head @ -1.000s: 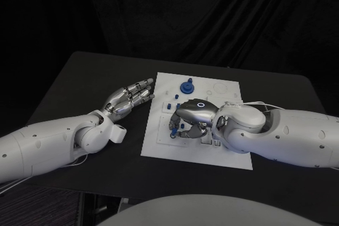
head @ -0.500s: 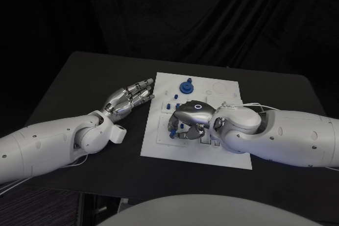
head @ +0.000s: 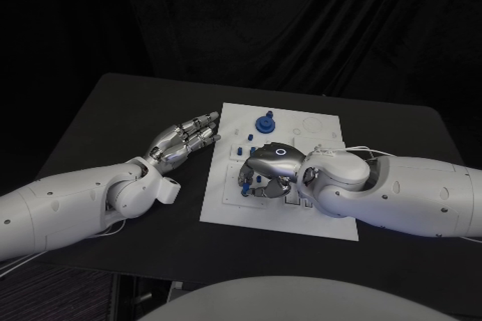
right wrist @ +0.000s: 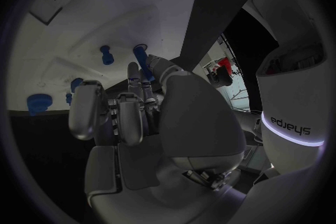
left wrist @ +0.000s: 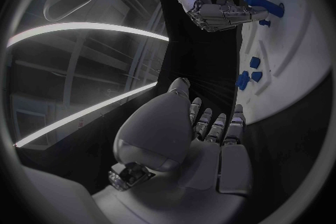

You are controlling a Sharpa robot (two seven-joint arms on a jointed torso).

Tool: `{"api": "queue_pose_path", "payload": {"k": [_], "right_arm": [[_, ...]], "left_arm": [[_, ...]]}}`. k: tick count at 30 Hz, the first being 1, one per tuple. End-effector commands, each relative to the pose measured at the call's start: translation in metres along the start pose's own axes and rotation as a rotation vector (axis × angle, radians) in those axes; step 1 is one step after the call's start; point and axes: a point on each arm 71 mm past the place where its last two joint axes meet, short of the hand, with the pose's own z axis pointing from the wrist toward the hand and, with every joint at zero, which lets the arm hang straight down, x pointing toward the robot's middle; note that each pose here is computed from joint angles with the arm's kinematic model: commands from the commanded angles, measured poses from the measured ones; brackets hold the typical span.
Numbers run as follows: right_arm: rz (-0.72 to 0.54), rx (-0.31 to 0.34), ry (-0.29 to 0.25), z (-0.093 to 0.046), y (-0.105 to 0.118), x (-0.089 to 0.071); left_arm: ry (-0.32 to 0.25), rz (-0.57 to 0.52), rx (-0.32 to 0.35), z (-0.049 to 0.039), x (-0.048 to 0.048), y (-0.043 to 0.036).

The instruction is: Assemble the parts on the task board

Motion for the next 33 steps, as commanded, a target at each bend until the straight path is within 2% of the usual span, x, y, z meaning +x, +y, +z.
{"api": "queue_pose_path", "payload": {"k": [1, 33], "right_arm": [[-0.011, 0.009, 0.026, -0.0015, -0.0007, 0.0061], [-0.006, 0.017, 0.043, -0.0027, -0.0019, 0.0110]], "left_arm": [[0.013, -0.015, 0.047, 0.0004, 0.0020, -0.0026], [0.017, -0.021, 0.032, 0.0000, 0.0022, 0.0013]]}}
